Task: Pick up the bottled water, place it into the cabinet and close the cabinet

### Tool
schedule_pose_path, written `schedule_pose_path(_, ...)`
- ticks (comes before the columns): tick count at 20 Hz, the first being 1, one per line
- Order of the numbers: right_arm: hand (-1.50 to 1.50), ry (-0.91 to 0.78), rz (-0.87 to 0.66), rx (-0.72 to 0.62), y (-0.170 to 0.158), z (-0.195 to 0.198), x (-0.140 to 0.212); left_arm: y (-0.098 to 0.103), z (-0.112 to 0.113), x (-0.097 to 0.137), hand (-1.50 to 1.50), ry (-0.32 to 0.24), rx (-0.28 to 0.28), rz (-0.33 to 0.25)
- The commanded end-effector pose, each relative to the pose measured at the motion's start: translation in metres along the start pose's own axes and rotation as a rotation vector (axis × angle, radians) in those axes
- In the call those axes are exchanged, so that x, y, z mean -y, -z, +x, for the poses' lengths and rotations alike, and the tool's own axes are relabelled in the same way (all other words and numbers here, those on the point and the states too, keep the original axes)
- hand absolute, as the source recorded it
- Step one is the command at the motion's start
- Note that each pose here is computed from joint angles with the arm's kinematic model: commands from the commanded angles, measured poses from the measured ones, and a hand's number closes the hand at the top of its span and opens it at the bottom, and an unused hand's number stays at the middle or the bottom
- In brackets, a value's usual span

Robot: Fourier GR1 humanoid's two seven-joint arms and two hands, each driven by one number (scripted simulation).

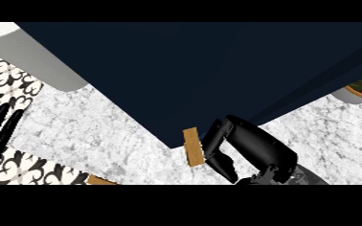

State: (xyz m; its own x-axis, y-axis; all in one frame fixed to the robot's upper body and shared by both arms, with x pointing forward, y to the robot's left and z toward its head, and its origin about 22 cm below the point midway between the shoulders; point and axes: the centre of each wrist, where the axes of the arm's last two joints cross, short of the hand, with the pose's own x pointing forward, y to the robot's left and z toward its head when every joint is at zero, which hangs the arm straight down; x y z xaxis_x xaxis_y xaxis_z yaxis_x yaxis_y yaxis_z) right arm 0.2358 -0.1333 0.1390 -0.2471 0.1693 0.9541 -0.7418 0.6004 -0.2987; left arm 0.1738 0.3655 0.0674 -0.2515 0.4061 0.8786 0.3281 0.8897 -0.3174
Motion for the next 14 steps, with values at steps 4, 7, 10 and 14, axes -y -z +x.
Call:
schedule_pose_path(4, 1.5, 0.062, -0.282, -0.065, 0.064, 0.015, 0.035, -0.002, 0.001, -0.006, -1.5, 0.004, 0.019, 0.019)
schedule_pose_path(7, 1.5, 0.072, -0.349, -0.076, 0.091, 0.021, 0.05, -0.004, -0.002, -0.004, -1.5, -0.02, 0.002, 0.017)
schedule_pose_path(10, 1.5, 0.129, -0.446, -0.083, 0.11, 0.027, 0.069, -0.004, 0.001, -0.006, -1.5, -0.019, 0.015, 0.006)
schedule_pose_path(14, -1.5, 0.223, -0.515, -0.078, 0.122, 0.031, 0.08, -0.007, 0.0, -0.01, -1.5, -0.016, 0.016, 0.018)
